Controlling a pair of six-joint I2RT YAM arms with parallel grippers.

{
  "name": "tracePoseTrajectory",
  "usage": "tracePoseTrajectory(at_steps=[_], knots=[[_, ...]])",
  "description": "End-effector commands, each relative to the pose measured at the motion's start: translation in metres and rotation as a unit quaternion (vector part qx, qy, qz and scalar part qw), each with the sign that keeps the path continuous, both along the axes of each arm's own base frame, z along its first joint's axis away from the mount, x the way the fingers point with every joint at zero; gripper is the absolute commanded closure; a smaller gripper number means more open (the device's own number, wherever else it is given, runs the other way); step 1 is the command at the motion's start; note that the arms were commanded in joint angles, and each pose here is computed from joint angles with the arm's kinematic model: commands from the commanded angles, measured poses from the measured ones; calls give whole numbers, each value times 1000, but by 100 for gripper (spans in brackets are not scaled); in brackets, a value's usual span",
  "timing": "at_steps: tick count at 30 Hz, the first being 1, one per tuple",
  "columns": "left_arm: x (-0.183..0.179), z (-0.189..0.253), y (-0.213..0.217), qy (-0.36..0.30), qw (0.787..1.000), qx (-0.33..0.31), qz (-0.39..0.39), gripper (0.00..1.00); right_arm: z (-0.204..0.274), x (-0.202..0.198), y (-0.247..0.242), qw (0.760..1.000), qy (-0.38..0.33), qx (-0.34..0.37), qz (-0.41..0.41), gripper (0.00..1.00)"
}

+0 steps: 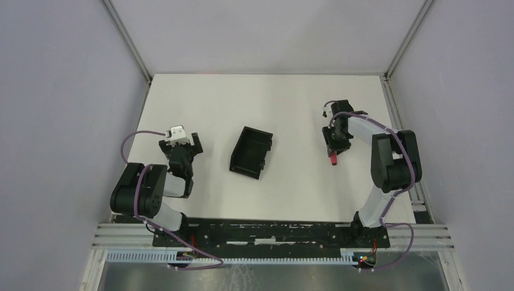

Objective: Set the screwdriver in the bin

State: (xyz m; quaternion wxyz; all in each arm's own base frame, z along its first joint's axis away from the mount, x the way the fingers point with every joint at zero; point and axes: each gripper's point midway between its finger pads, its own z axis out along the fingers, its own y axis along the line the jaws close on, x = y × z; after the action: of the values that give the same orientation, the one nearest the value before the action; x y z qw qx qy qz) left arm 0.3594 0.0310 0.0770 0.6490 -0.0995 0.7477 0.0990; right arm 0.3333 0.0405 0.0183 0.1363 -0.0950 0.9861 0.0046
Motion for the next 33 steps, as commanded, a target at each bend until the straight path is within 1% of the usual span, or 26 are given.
tracePoseTrajectory(at_steps=[1, 2, 4, 9, 12, 13, 16, 19, 21, 23, 25, 28, 30, 33], knots=[[8, 16, 0, -38, 999, -21, 7, 0, -12, 7, 2, 1000, 0, 8, -1, 69], [8, 16, 0, -38, 999, -21, 8, 0, -11, 8, 2, 1000, 2, 6, 0, 81], [8, 16, 0, -38, 999, -20, 8, 0, 1, 14, 4, 1000, -3, 9, 4, 99], [8, 16, 0, -37, 999, -20, 8, 0, 67, 38, 4, 999, -49, 8, 2, 100], [7, 16, 0, -37, 999, -21, 8, 0, 102, 34, 0, 999, -47, -4, 1, 100], [8, 16, 0, -37, 999, -20, 8, 0, 108, 30, -2, 999, -41, -8, -1, 100], [7, 16, 0, -37, 999, -21, 8, 0, 125, 28, -7, 998, -52, -18, -12, 100], [7, 16, 0, -37, 999, -20, 7, 0, 136, 33, 4, 997, -73, 18, -33, 100], [7, 16, 0, -37, 999, -20, 8, 0, 142, 41, 27, 992, -93, 79, -42, 100], [7, 16, 0, -37, 999, -20, 8, 0, 155, 54, 72, 980, -137, 144, -24, 100], [8, 16, 0, -38, 999, -20, 7, 0, 169, 57, 124, 966, -168, 198, -2, 100], [8, 16, 0, -38, 999, -21, 7, 0, 191, 53, 201, 944, -203, 258, 38, 100], [7, 16, 0, -38, 999, -20, 8, 0, 196, 42, 246, 932, -207, 292, 63, 100], [8, 16, 0, -37, 999, -20, 8, 0, 190, 22, 295, 924, -195, 314, 95, 100]])
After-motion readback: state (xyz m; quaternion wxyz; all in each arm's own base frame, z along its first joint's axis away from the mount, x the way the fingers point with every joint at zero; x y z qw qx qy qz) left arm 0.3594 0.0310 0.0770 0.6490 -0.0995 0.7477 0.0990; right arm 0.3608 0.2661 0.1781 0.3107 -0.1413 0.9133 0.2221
